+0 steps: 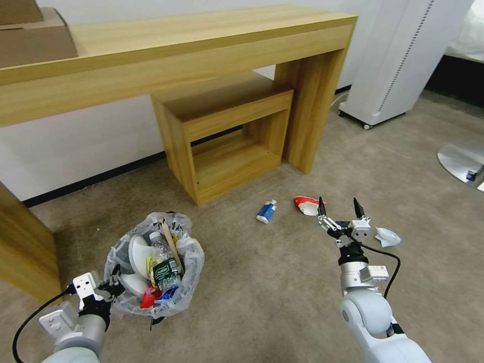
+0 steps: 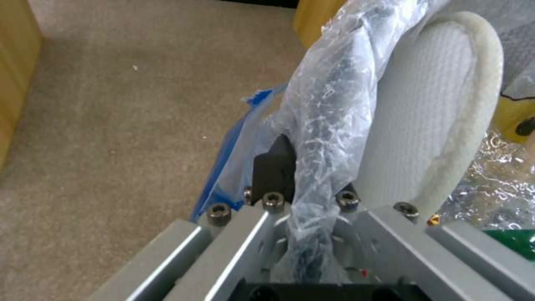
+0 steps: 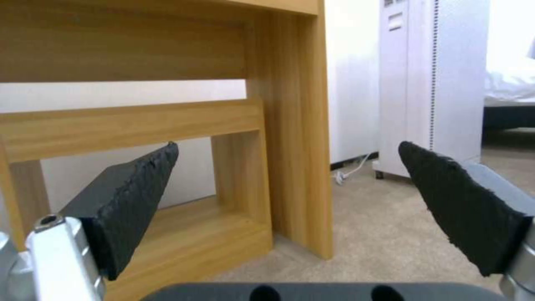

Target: Pick up the trash bin and place the garbage on the floor into it.

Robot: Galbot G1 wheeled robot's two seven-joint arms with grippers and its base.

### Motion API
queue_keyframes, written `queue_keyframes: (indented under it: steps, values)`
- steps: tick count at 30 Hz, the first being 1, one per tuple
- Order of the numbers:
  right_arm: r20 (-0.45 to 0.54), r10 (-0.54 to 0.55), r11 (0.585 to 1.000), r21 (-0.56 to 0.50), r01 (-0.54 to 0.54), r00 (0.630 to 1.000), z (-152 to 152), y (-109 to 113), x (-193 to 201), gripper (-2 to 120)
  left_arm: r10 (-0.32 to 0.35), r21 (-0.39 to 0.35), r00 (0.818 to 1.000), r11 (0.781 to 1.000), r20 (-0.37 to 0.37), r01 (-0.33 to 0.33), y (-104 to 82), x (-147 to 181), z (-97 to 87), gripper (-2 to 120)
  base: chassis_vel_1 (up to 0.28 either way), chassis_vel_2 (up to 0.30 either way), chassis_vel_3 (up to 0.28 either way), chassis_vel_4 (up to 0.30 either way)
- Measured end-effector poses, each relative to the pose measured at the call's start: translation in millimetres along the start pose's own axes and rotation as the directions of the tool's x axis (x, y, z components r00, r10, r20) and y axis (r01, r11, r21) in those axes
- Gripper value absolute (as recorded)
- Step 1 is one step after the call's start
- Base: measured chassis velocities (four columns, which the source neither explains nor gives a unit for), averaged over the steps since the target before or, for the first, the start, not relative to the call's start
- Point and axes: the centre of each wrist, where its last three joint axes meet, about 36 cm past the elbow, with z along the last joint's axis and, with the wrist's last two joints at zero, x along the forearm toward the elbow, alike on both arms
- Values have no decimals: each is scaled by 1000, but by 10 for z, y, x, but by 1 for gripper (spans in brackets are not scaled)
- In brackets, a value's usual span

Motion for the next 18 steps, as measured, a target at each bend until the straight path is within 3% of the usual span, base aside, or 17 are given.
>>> queue_keyframes:
  steps: [18]
  values:
    - [36, 10, 1000, -1, -10, 999, 87, 22, -61, 100, -47, 26, 999, 999, -16, 47, 84, -65, 17, 0, 0, 0, 0, 0]
